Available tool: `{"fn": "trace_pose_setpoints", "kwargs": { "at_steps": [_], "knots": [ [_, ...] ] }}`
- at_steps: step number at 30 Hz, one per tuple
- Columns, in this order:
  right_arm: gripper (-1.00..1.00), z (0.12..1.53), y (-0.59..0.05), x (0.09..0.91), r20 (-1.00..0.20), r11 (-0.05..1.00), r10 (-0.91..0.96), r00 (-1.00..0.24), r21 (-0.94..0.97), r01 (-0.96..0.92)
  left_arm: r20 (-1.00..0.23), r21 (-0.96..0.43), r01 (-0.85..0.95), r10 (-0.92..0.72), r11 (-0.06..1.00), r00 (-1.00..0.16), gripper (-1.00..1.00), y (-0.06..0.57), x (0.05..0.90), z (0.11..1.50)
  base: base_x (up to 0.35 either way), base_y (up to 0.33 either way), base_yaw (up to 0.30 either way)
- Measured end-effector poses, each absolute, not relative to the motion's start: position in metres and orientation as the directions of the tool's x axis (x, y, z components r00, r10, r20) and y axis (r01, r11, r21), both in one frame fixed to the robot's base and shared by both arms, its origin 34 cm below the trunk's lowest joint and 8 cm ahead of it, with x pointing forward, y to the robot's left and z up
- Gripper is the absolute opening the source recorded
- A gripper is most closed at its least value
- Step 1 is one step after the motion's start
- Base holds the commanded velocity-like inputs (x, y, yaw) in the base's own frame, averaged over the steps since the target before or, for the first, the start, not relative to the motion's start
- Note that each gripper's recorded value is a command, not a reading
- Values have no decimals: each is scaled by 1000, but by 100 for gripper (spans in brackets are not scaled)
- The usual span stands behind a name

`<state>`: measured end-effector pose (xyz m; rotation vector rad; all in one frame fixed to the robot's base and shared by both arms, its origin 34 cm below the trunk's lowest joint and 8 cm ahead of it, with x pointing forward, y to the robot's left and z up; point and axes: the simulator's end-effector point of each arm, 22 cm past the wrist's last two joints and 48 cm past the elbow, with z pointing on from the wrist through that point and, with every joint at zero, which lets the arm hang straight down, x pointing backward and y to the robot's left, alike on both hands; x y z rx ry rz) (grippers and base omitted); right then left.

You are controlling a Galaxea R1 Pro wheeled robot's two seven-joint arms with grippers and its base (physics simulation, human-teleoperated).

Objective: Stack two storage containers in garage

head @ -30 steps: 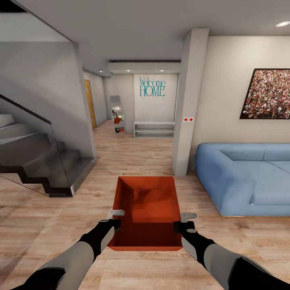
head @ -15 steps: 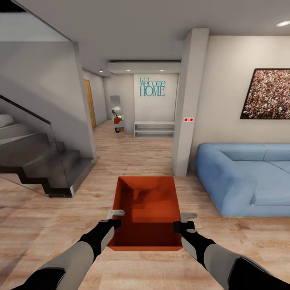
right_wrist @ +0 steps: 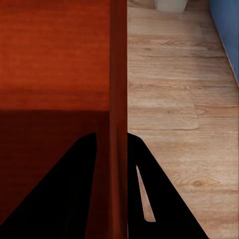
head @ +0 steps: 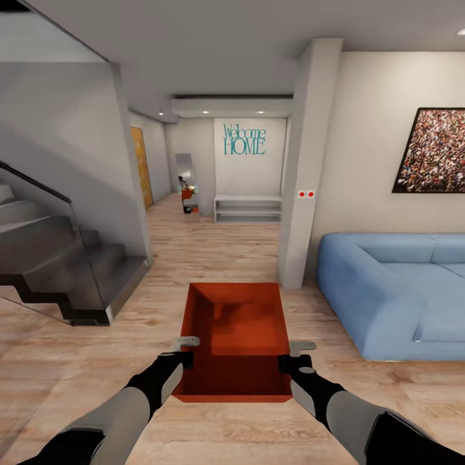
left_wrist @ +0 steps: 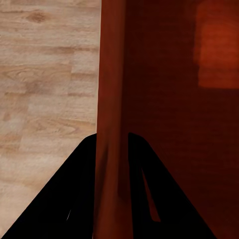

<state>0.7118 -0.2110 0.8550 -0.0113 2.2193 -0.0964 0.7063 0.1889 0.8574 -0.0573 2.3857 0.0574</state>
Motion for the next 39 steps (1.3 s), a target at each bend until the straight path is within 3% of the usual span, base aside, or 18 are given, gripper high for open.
{"fn": "trace_pose_setpoints", "kwargs": {
  "at_steps": [17, 39],
  "knots": [
    [-100, 855, -212, 712, -795, 997, -44, -606, -74, 25, -686, 25, -59, -26, 998, -728, -100, 188, 706, 857, 322, 0, 234],
    [-100, 854, -211, 711, -793, 997, -43, -607, -74, 26, -684, 25, -57, -25, 998, -729, -100, 189, 706, 857, 322, 0, 11]
  ]
}}
